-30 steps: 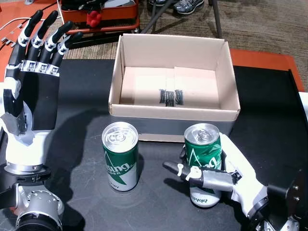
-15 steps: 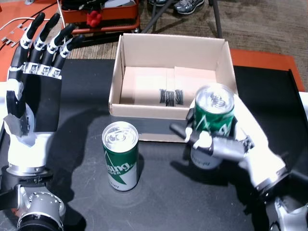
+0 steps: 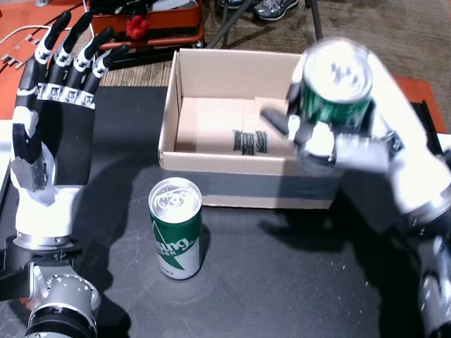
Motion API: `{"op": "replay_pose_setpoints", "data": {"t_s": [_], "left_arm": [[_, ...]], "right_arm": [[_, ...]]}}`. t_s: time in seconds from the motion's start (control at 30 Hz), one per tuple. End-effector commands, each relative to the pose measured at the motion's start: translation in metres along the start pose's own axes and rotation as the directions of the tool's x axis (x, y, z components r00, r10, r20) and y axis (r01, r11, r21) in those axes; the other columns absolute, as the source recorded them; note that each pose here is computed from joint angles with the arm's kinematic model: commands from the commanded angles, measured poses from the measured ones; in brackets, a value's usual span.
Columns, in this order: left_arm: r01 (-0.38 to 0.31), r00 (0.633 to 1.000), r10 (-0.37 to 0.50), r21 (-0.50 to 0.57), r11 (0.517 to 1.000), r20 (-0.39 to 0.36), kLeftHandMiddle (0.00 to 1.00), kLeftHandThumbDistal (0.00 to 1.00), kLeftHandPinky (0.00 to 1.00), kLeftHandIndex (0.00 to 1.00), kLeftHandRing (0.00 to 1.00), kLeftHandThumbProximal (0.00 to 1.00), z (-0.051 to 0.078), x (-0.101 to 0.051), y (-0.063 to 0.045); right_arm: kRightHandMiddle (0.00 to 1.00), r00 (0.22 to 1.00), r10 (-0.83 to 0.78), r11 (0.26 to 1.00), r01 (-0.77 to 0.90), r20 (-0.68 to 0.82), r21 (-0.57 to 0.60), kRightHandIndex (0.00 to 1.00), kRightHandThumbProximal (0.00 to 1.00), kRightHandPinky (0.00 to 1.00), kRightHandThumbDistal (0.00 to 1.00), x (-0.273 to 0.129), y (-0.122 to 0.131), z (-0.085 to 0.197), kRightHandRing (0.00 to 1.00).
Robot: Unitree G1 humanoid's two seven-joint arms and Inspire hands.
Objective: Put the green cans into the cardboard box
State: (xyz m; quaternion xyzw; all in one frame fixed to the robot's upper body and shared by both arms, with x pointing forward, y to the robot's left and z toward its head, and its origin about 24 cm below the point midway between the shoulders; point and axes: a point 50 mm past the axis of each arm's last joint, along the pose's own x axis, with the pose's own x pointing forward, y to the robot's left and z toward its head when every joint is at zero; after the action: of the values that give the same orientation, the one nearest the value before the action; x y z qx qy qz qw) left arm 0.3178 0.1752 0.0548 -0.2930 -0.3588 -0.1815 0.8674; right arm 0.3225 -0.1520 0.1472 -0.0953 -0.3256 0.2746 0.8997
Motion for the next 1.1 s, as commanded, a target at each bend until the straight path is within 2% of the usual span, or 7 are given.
{"op": "replay_pose_setpoints", "data": {"t_s": [0.0, 0.2, 0.23, 0.3, 0.37, 0.67, 1.07], "left_arm": [[0.003, 1.0, -0.003, -0.005, 1.0, -0.013, 0.76, 0.4, 0.82, 0.7, 0.82, 0.75, -0.003, 0.001, -0.002], [-0.007, 1.0, 0.007, -0.003, 1.0, -0.005, 0.75, 0.42, 0.82, 0.68, 0.82, 0.74, -0.005, 0.003, -0.004], [-0.01, 1.0, 0.009, -0.004, 1.0, -0.004, 0.75, 0.42, 0.82, 0.68, 0.82, 0.74, -0.005, 0.003, -0.004], [-0.012, 1.0, 0.012, 0.003, 1.0, -0.001, 0.75, 0.42, 0.82, 0.69, 0.82, 0.76, -0.005, 0.003, -0.005], [-0.016, 1.0, 0.016, 0.005, 1.0, 0.001, 0.75, 0.43, 0.82, 0.68, 0.81, 0.77, -0.005, 0.004, -0.005], [-0.018, 1.0, 0.018, -0.012, 1.0, 0.014, 0.76, 0.44, 0.81, 0.68, 0.82, 0.75, -0.006, 0.004, -0.006], [-0.013, 0.999, 0.013, 0.0, 1.0, 0.034, 0.75, 0.44, 0.8, 0.67, 0.81, 0.75, -0.006, 0.004, -0.009]], "right_arm": [[0.21, 0.997, -0.005, 1.0, 0.008, 0.082, -0.028, 0.17, 0.13, 0.27, 0.8, 0.017, -0.012, 0.017, 0.24], [0.24, 0.99, -0.017, 0.997, 0.028, 0.137, -0.078, 0.42, 0.02, 0.25, 0.79, 0.047, -0.033, 0.04, 0.22], [0.22, 0.99, -0.021, 0.997, 0.032, 0.138, -0.076, 0.38, 0.0, 0.25, 0.79, 0.051, -0.035, 0.042, 0.22], [0.16, 0.989, -0.032, 0.996, 0.043, 0.143, -0.079, 0.12, 0.0, 0.24, 0.75, 0.062, -0.04, 0.047, 0.21], [0.14, 0.99, -0.042, 0.994, 0.054, 0.137, -0.09, 0.06, 0.0, 0.24, 0.74, 0.071, -0.043, 0.048, 0.21], [0.26, 0.976, -0.15, 0.962, 0.108, -0.155, -0.252, 0.21, 0.0, 0.27, 0.68, 0.113, -0.057, 0.022, 0.31], [0.29, 0.87, -0.208, 0.923, 0.023, -0.446, -0.385, 0.23, 0.0, 0.32, 0.71, 0.117, -0.039, -0.016, 0.33]]}}
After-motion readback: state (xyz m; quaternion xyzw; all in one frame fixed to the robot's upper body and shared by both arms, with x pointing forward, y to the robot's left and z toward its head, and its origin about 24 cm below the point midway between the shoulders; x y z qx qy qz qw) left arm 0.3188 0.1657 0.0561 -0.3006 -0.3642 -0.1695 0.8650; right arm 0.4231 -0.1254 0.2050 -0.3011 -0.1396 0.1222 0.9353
